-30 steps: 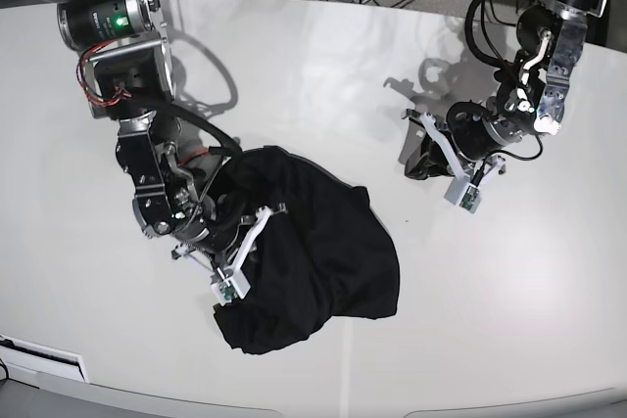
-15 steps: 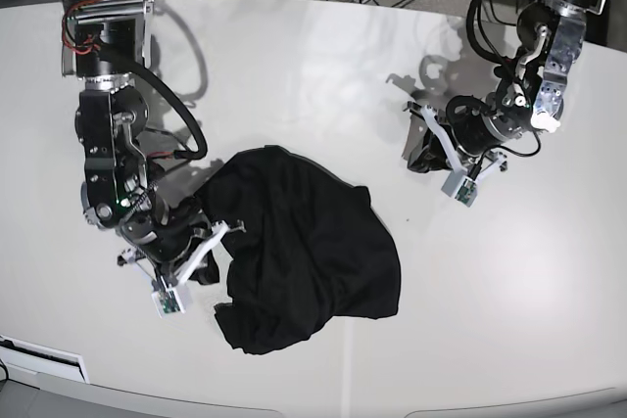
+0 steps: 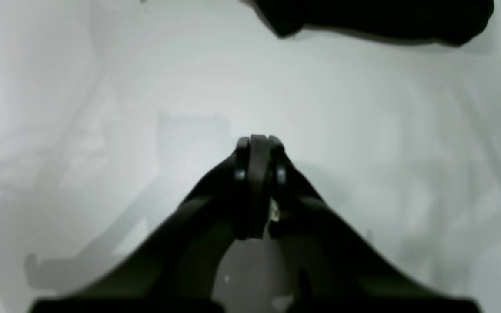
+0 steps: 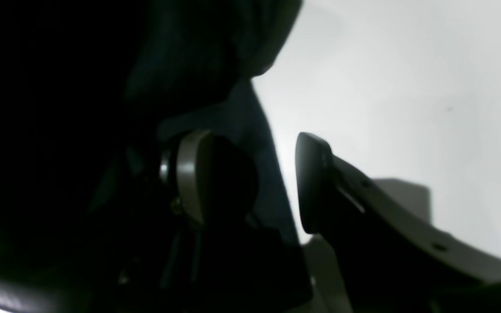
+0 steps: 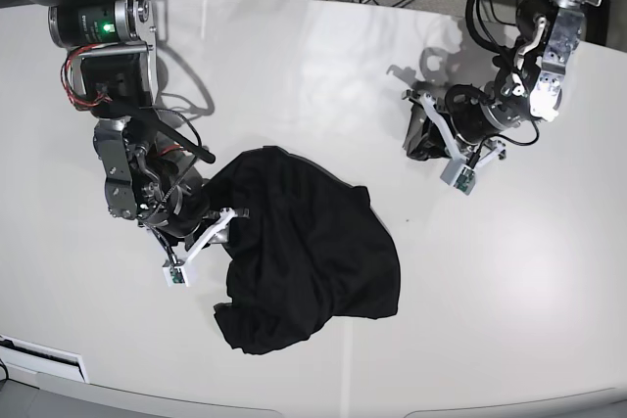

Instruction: Layout the t-shirt on the table in an organized manner, then fold the t-shirt properly

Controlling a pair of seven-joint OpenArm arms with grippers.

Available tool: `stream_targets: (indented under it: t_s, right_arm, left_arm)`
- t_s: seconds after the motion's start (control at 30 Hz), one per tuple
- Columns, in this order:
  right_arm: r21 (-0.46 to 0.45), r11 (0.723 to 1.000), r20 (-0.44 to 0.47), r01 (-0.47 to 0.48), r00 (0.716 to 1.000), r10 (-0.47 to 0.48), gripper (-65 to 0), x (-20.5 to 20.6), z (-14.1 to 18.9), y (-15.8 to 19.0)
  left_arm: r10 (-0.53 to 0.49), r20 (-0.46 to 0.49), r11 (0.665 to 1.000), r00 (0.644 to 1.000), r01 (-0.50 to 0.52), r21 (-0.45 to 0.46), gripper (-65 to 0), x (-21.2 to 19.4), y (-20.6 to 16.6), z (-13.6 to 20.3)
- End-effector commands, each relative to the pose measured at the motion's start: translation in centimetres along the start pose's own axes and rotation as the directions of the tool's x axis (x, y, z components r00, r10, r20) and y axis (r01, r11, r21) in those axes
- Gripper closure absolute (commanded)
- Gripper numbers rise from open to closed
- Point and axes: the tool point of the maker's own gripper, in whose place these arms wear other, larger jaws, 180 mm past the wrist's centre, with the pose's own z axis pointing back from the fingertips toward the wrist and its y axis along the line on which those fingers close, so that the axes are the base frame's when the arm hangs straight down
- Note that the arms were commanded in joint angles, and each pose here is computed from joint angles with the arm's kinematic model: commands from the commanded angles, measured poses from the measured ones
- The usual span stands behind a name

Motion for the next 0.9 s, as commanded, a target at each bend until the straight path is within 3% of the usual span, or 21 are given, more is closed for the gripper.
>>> stream_targets:
  t_s: [0.0,0.4,0.47,0.57,0.6,0.73,0.87]
  right_arm:
    - [-0.003,1.0,0.071,-0.009,0.997,0.009,-31.7,3.2,0.1,-0.2]
    - [-0.034,0.999,0.026,0.024,0.999,-0.023,-28.7,0.1,-0.4,-1.2]
    - [-0.039,0.999,0.017,0.014,1.0,-0.013,-20.9,-1.1,-0.6,-1.4]
    - [-0.046,0.999,0.029,-0.011,0.999,0.013,-2.3,-1.2,-0.7,-1.7]
    - [-0.049,0.998,0.04,-0.024,0.999,0.026,0.0,-0.7,-0.6,-1.8]
    - [0.0,0.997,0.104,-0.079,0.991,0.079,0.0,2.5,0.1,-0.9]
    - [0.057,0.988,0.093,-0.145,0.986,0.139,0.0,5.0,1.5,0.5]
  left_arm:
    - [-0.006,0.053,1.0,0.999,0.006,0.002,0.0,1.8,0.5,0.3]
    - [-0.005,0.051,1.0,0.999,0.005,0.002,0.0,1.7,0.4,0.3]
    - [-0.005,0.051,1.0,0.999,0.005,0.002,0.0,1.7,0.4,0.3]
    - [-0.006,0.052,1.0,0.999,0.006,0.002,0.0,1.7,0.5,0.3]
    - [-0.006,0.052,1.0,0.999,0.006,0.002,0.0,1.7,0.5,0.3]
    - [-0.006,0.037,1.0,0.999,0.006,0.002,0.0,1.4,0.5,0.3]
    - [-0.006,0.024,1.0,1.0,0.006,0.002,0.0,1.1,0.5,0.3]
